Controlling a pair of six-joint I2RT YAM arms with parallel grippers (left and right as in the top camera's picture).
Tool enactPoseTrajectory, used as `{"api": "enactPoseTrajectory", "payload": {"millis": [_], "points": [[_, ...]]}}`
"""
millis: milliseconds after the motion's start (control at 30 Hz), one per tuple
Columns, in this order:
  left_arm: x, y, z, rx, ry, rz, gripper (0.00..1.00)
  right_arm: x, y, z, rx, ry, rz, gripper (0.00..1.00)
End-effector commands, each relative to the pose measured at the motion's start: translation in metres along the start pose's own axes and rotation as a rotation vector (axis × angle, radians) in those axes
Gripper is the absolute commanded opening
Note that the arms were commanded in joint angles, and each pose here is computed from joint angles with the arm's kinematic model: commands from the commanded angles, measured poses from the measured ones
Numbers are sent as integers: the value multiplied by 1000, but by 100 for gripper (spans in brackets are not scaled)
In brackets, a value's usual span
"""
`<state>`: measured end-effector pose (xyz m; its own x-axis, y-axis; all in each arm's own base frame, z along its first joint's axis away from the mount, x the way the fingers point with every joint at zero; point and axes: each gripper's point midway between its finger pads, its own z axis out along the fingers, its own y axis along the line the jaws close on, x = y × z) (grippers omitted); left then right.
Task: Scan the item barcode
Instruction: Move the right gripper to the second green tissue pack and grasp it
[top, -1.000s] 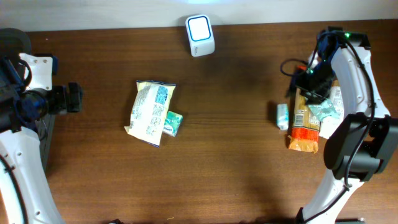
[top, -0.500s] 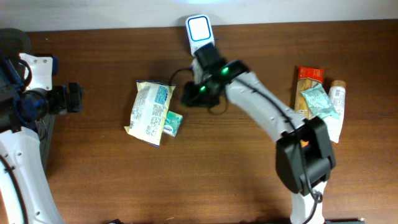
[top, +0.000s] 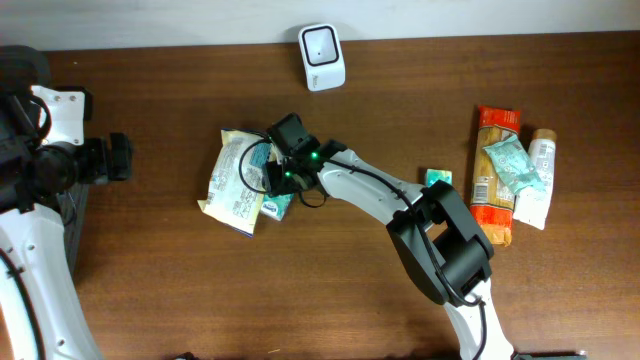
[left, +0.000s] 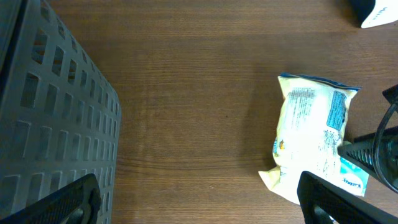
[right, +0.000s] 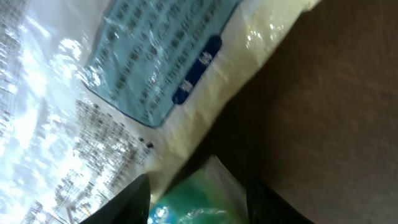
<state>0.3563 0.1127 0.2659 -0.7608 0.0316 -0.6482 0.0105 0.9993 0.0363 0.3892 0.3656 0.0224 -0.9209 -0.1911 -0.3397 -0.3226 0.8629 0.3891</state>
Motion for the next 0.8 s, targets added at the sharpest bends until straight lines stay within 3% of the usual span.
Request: {"api": "enactPoseTrajectory", "payload": {"millis": [0, 100, 267, 433, 467, 533, 600, 767], "points": [[-5, 0, -4, 2, -19, 18, 99, 8, -23, -8, 55, 53, 36, 48], [-5, 0, -4, 2, -19, 18, 99, 14, -44, -32, 110, 139, 71, 48], [-5, 0, -4, 2, -19, 18, 99, 53, -63, -72, 177, 375, -35, 48], [-5, 0, -4, 2, -19, 18, 99, 54, -56, -93, 187, 423, -32, 47], [-5, 0, -4, 2, -19, 18, 99, 54, -46, -98, 163, 432, -33, 33], [-5, 0, -4, 2, -19, 18, 99, 67, -33, -101, 139, 479, -59, 20], [-5, 0, -4, 2, -19, 18, 99, 86, -36, -102, 197, 544, -88, 14], [-5, 0, -4, 2, -19, 18, 99, 129, -48, -97, 272, 669, -106, 13]]}}
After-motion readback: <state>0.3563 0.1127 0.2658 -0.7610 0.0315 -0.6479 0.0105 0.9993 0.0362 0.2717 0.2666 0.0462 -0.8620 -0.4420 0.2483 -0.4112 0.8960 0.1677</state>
